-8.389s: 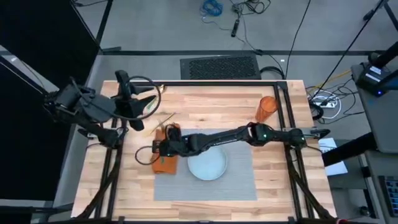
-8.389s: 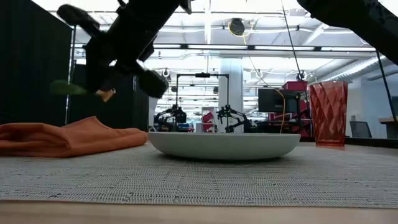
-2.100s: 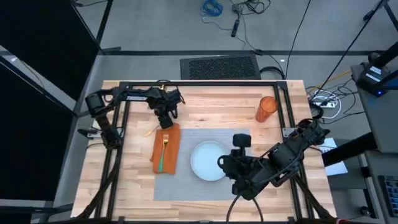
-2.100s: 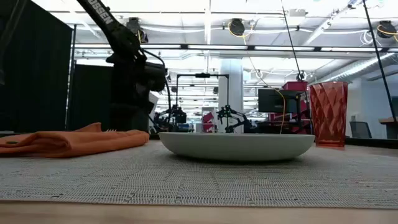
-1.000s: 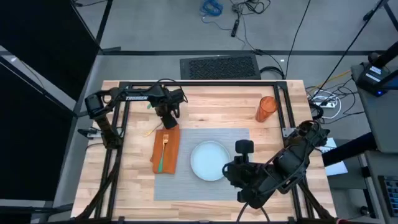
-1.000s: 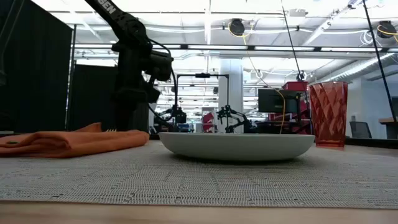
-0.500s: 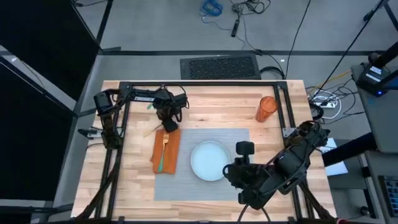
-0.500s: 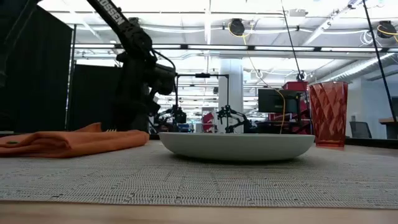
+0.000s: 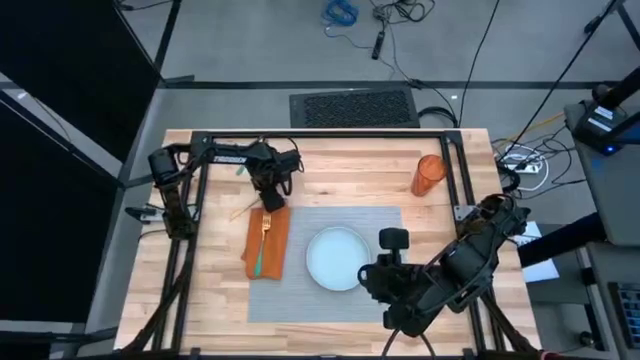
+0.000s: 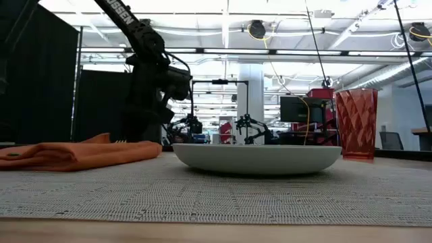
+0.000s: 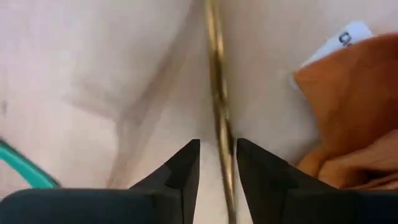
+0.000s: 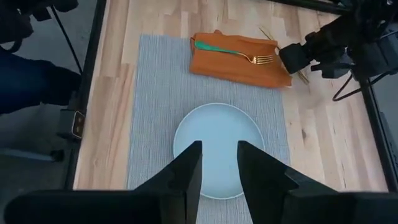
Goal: Set table place
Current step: Put the gold table knife on the gray table mat to the right of the blue plate
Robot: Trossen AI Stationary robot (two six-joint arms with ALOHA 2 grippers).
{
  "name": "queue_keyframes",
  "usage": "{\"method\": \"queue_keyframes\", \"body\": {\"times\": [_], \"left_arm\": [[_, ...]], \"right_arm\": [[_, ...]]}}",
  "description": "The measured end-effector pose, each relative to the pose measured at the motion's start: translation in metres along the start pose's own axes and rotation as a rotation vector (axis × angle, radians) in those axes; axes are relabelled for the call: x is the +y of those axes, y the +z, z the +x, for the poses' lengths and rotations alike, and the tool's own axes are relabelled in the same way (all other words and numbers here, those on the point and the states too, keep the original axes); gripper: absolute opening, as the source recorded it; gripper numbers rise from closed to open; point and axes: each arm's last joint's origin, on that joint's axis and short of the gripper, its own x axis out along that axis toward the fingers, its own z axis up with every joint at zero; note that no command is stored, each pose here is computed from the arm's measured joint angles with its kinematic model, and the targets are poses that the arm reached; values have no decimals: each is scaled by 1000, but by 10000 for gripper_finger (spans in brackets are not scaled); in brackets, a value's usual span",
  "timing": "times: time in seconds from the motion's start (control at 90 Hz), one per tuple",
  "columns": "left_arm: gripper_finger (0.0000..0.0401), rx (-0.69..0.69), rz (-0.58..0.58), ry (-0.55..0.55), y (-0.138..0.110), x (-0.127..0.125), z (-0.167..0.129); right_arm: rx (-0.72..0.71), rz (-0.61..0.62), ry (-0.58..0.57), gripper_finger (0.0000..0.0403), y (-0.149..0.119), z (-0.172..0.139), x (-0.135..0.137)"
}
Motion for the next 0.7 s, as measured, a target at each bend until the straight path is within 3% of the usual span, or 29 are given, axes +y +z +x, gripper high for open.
{"method": "queue_keyframes", "body": {"times": [0.2, 0.7], "left_arm": [[91, -37, 0, -1, -4, 0, -12], [91, -36, -9, -2, -4, 0, -8]], "right_arm": [[0, -11, 0, 86, 0, 0, 0], [-1, -16, -1, 86, 0, 0, 0]]}}
